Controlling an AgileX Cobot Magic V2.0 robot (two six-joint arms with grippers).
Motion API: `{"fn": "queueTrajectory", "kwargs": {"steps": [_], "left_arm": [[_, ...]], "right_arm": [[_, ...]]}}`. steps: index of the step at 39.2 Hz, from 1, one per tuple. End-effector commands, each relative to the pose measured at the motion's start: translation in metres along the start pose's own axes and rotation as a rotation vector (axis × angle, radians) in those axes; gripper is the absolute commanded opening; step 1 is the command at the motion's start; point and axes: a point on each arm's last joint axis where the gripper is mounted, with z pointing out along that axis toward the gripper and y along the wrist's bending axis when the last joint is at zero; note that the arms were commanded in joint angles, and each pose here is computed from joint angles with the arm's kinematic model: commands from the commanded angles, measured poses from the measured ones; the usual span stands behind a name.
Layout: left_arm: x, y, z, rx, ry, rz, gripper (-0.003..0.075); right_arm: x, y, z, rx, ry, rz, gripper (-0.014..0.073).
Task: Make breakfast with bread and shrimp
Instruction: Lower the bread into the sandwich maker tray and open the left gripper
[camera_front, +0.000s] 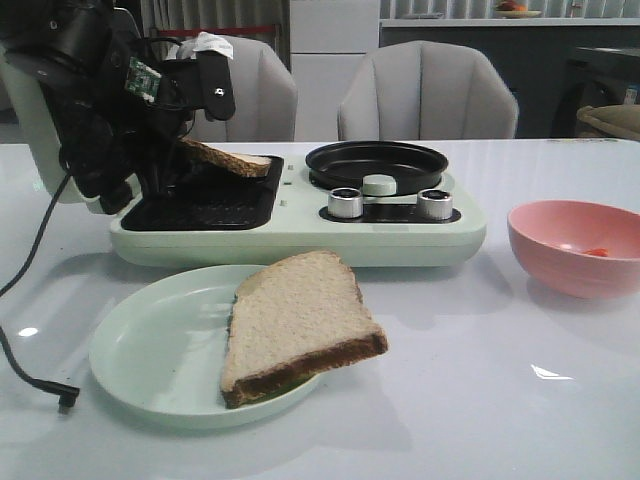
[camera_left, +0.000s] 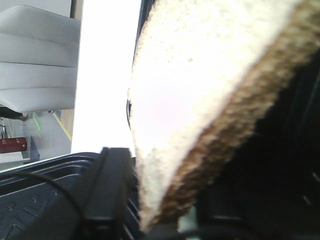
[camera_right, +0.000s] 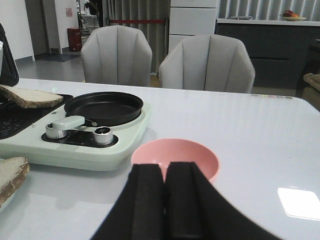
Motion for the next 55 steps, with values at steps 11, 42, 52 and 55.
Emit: {"fn": "queueTrajectory", "kwargs": {"steps": [11,42,52,55], "left_arm": [[-0.015,0.027,-0.023,-0.051,-0.033,-0.186,0.0613],[-0.021,0.057,-0.070,-0.057,0.002,-0.539,0.0604],[-0.027,0.062,-0.085,-0.045,0.002,-0.639,0.0604],[-0.030,0.068,-0.095,-0.053,-0.021,-0.660,0.0604]], "right_arm": [[-0.014,0.000,-0.003,0.001,-0.116,-0.008,0.0134],[-0.014,0.000,-0.003,0.001,-0.116,-0.008,0.0134],[-0.014,0.000,-0.003,0.001,-0.116,-0.008,0.0134],[-0.014,0.000,-0.003,0.001,-0.116,-0.008,0.0134]]}}
